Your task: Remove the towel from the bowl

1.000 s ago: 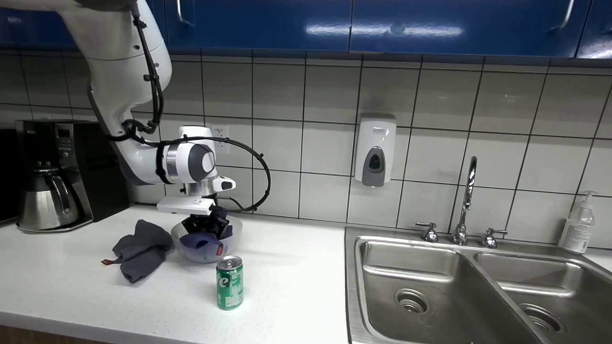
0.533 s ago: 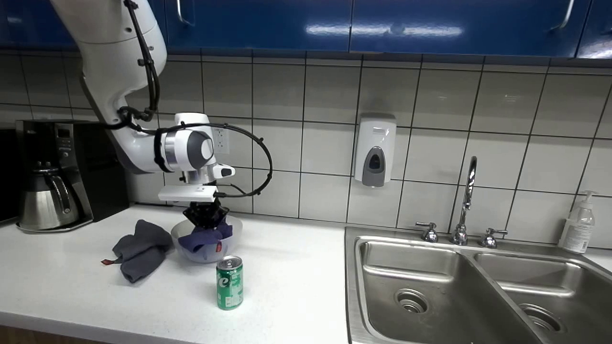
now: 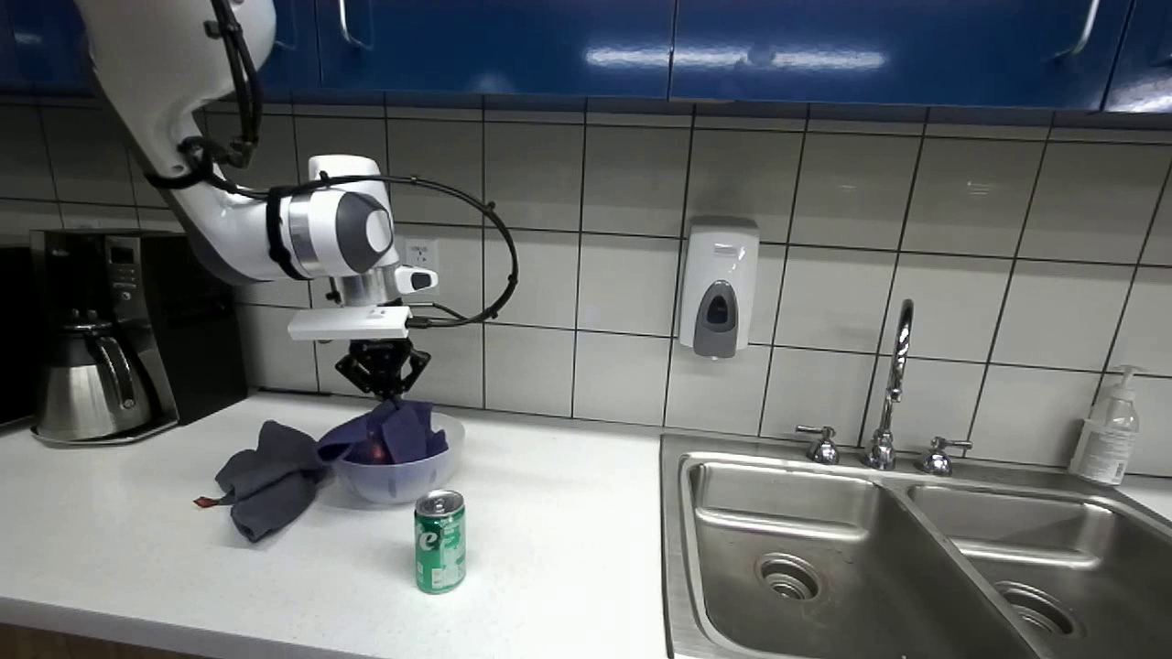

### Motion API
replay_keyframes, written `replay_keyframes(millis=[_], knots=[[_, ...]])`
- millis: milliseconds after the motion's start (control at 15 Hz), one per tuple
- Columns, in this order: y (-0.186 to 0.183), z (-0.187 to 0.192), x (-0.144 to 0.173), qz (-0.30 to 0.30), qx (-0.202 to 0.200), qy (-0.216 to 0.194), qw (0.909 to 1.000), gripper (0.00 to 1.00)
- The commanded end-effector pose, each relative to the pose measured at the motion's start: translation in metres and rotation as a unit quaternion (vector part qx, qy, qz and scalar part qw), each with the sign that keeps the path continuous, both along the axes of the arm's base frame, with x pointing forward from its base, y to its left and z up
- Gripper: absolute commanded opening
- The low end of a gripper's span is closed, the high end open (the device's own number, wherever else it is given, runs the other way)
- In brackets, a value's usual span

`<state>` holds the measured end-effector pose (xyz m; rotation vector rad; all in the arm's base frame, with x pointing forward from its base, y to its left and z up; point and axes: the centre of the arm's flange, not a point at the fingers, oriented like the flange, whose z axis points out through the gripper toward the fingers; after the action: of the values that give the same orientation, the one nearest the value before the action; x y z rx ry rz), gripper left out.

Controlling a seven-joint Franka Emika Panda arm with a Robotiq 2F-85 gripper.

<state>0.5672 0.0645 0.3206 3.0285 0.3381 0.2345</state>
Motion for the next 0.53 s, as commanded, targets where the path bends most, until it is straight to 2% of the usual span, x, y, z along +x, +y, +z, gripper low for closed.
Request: replay_keyframes(millis=[0, 467], knots=[[-0.010, 0.035, -0.022, 0.016, -0.013, -0.014, 0.9997, 0.01], [-0.023, 0.090, -0.034, 0.019, -0.029, -0.068, 0.9970, 0.01]])
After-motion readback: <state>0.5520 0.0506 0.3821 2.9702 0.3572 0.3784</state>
